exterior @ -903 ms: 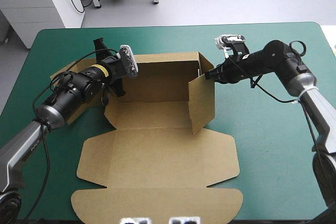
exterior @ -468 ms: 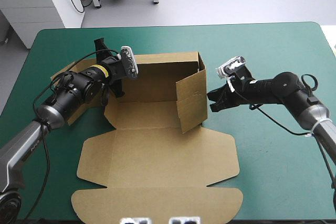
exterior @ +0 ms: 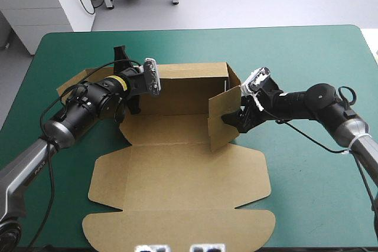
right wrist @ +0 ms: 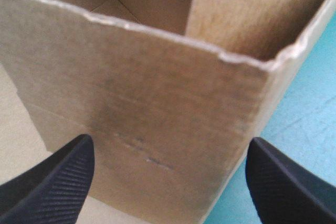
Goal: Fold the box
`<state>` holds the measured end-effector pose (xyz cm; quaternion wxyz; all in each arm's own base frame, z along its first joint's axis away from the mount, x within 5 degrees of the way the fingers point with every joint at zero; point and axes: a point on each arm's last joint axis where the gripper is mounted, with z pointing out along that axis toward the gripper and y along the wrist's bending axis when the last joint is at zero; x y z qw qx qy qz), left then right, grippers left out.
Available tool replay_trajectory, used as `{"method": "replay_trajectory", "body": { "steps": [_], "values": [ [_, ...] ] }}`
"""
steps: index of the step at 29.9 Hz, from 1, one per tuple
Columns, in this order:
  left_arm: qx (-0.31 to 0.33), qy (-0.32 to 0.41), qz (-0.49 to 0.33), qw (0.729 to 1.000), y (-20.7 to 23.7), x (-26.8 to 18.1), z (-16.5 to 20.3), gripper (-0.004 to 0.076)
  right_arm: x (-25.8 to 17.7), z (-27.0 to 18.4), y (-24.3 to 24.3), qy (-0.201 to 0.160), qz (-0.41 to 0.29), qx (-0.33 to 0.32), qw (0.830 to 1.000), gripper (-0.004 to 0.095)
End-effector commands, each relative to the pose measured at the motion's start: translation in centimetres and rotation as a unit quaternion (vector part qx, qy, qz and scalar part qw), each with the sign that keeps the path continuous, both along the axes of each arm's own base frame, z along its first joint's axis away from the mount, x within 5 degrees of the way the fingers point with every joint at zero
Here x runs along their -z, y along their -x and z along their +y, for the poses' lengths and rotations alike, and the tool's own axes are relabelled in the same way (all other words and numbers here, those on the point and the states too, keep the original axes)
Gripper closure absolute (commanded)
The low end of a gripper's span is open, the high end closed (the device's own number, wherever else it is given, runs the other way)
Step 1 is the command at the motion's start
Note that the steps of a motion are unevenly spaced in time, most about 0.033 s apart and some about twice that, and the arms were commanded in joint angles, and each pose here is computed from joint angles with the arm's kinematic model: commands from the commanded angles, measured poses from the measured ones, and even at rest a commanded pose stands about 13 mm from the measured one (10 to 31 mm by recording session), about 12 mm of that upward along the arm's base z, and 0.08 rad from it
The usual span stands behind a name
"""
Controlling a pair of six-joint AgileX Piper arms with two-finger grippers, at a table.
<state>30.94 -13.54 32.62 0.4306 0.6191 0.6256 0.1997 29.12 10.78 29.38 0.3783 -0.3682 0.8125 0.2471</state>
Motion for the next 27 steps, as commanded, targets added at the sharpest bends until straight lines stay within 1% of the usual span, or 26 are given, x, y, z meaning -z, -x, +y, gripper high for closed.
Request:
{"method": "replay_trajectory", "body": {
  "steps": [1,4,7,8,11,13,14,16,18,21,22,23,26,27],
  "values": [
    [-0.005,0.048,0.031,0.998,1.2,-0.7,-1.2,0.0732,-1.6,1.1,-0.2,-0.022,-0.040,0.000,0.999,0.0153],
    [-0.001,0.057,0.041,0.998,1.7,-0.6,-2.0,0.0732,-1.3,2.3,-0.4,-0.007,-0.056,0.009,0.998,0.0153],
    [0.006,0.065,0.050,0.997,2.2,-0.6,-2.8,0.0732,-0.8,3.0,-0.8,0.013,-0.061,0.043,0.997,0.0153],
    [0.008,0.069,0.051,0.996,2.3,-0.6,-3.1,0.0732,-0.6,2.9,-0.9,0.027,-0.063,0.056,0.996,0.0153],
    [0.019,0.063,0.061,0.996,2.9,-0.5,-3.8,0.0732,-0.3,2.3,-1.2,0.048,-0.054,0.092,0.993,0.0154],
    [0.024,0.049,0.076,0.996,3.4,-0.2,-4.0,0.0732,-0.2,2.1,-1.3,0.063,-0.054,0.102,0.991,0.0168],
    [0.027,0.041,0.084,0.995,3.6,-0.1,-4.2,0.0732,-0.2,2.0,-1.3,0.066,-0.054,0.103,0.991,0.0176],
    [0.030,0.030,0.099,0.994,3.9,0.2,-4.3,0.0732,-0.2,2.0,-1.3,0.066,-0.057,0.104,0.991,0.0222],
    [0.037,0.017,0.109,0.993,4.3,0.4,-4.5,0.0732,-0.3,2.0,-1.4,0.065,-0.062,0.109,0.990,0.0303],
    [0.044,0.011,0.117,0.992,4.7,0.5,-4.8,0.0732,-0.3,1.9,-1.5,0.062,-0.064,0.117,0.989,0.0513],
    [0.044,0.012,0.118,0.992,4.7,0.5,-4.9,0.0732,-0.3,1.9,-1.5,0.058,-0.059,0.120,0.989,0.0598],
    [0.044,0.016,0.120,0.992,4.8,0.5,-4.9,0.0732,-0.3,1.9,-1.5,0.055,-0.054,0.122,0.989,0.0683],
    [0.041,0.037,0.131,0.990,4.9,0.5,-5.2,0.0732,-0.2,2.0,-1.3,0.052,-0.041,0.120,0.991,0.0898],
    [0.041,0.045,0.133,0.989,4.9,0.4,-5.2,0.0732,-0.2,2.0,-1.3,0.053,-0.040,0.120,0.991,0.0924]
  ]
}}
